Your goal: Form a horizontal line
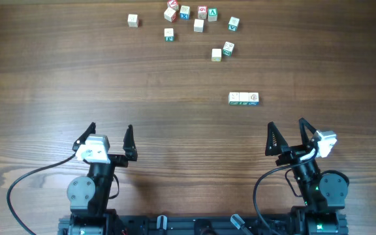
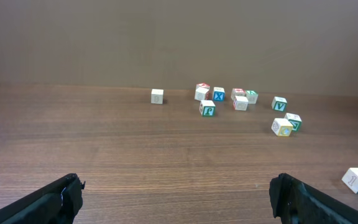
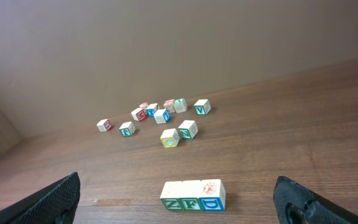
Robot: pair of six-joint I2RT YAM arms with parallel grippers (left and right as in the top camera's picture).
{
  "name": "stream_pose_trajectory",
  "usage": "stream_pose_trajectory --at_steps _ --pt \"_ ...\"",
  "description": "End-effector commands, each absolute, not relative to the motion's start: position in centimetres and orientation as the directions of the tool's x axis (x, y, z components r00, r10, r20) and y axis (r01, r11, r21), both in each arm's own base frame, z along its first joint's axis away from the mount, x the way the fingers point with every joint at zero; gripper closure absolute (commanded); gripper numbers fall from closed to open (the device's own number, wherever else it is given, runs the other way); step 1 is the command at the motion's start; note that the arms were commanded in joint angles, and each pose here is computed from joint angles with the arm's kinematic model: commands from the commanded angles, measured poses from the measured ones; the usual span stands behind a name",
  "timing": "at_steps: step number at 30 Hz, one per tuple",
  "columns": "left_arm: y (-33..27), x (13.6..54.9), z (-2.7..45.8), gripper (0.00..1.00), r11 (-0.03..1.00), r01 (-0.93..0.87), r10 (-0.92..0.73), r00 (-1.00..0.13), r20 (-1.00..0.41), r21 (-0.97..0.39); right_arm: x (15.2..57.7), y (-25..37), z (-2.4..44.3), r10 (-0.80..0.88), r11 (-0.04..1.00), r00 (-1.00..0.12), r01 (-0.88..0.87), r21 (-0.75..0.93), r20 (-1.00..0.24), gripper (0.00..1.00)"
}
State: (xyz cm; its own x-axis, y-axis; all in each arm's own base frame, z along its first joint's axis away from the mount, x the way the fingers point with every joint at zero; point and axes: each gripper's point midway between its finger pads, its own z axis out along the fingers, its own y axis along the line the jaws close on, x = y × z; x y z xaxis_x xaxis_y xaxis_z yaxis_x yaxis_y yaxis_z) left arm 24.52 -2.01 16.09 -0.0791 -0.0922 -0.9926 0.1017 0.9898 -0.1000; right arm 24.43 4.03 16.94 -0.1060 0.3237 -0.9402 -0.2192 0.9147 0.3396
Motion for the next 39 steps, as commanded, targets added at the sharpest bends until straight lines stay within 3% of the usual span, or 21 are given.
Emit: stream_pose_trajectory --at_steps 1,32,39 --pt "-1.59 24.55 15.86 0.00 0.994 0.083 -0.071 -0.073 -0.995 -0.077 24.44 3.98 17.02 0.327 0.914 -0.104 -0.218 0.342 -0.939 0.00" --pt "-1.53 24.55 15.86 0.00 0.994 0.080 -0.071 -0.073 -0.995 -0.077 24.35 4.49 17.01 0.321 0.911 -0.110 -0.237 0.338 -0.941 0.00" --pt "-1.53 24.55 15.86 0.00 0.994 0.080 -0.071 -0.073 -0.995 -0.077 24.44 4.16 16.98 0.135 0.961 -0.059 -0.235 0.145 -0.989 0.00"
